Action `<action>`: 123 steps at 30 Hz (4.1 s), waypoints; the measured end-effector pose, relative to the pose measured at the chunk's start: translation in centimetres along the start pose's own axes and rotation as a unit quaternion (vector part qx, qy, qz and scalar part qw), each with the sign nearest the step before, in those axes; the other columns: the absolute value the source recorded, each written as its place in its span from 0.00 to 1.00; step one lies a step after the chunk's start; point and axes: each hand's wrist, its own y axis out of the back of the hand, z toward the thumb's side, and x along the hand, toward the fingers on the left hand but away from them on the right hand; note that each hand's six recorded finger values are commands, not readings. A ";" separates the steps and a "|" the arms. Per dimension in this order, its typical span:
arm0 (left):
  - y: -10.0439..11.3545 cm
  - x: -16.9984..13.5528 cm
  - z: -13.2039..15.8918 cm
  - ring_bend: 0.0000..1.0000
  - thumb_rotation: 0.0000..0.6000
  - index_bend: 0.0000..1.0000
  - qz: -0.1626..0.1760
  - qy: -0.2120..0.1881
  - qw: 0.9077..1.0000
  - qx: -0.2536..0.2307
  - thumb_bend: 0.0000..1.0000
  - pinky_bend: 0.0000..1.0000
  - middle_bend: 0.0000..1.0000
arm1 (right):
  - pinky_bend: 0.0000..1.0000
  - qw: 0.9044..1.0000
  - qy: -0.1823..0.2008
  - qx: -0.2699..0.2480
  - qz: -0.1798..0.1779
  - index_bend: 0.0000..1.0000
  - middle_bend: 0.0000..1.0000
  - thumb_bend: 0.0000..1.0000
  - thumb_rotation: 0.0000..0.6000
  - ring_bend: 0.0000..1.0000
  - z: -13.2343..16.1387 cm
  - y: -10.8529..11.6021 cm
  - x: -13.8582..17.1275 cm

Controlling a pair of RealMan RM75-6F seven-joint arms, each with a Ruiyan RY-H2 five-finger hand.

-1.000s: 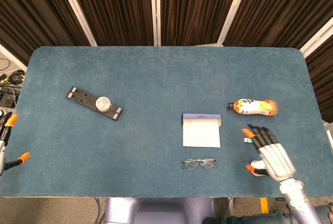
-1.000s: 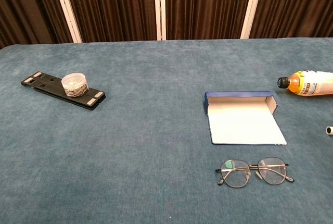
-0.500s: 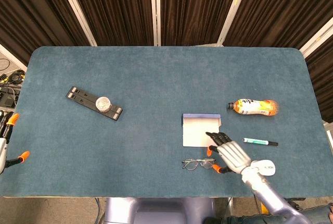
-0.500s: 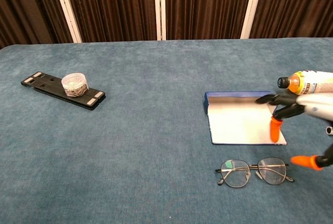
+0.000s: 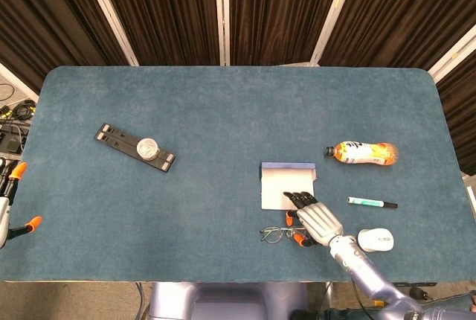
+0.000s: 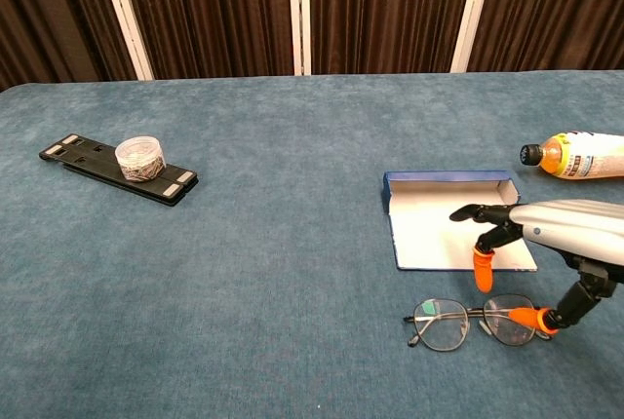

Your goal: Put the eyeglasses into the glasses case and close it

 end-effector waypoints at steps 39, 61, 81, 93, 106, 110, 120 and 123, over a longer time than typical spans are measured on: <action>-0.3 0.2 -0.1 0.00 1.00 0.00 -0.004 0.003 1.000 0.003 0.00 0.00 0.00 | 0.00 1.000 -0.016 0.005 0.025 0.62 0.00 0.37 1.00 0.00 0.8 -1.9 -1.5; -0.2 0.2 -0.1 0.00 1.00 0.00 -0.003 0.003 1.000 0.001 0.00 0.00 0.00 | 0.00 0.999 -0.022 -0.045 0.003 0.69 0.04 0.42 1.00 0.00 0.5 -0.2 -1.8; -0.1 0.6 -0.7 0.00 1.00 0.00 -0.003 0.016 1.000 0.004 0.00 0.00 0.00 | 0.00 0.991 -0.080 -0.082 -0.068 0.70 0.05 0.43 1.00 0.00 -2.2 4.5 -7.0; -0.6 1.1 -1.4 0.00 1.00 0.00 -0.014 0.030 0.999 0.000 0.00 0.00 0.00 | 0.00 0.987 -0.095 -0.083 -0.098 0.70 0.05 0.43 1.00 0.00 -2.4 5.0 -9.4; -0.7 1.2 -1.4 0.00 1.00 0.00 -0.018 0.029 0.999 0.001 0.00 0.00 0.00 | 0.00 0.983 -0.108 -0.087 -0.120 0.05 0.00 0.15 1.00 0.00 -3.0 5.0 -9.3; -0.8 1.1 -1.3 0.00 1.00 0.00 -0.018 0.027 0.999 0.001 0.00 0.00 0.00 | 0.00 0.984 -0.098 -0.084 -0.126 0.01 0.00 0.11 1.00 0.00 -2.5 5.4 -8.6; -0.9 1.2 -1.1 0.00 1.00 0.00 -0.019 0.025 0.999 0.002 0.00 0.00 0.00 | 0.00 0.990 -0.061 -0.059 -0.111 0.01 0.00 0.02 1.00 0.00 -0.4 5.0 -7.9; -0.9 1.3 -1.2 0.00 1.00 0.00 -0.019 0.028 0.999 0.001 0.00 0.00 0.00 | 0.00 0.991 -0.059 -0.054 -0.112 0.02 0.00 0.02 1.00 0.00 0.0 4.7 -8.6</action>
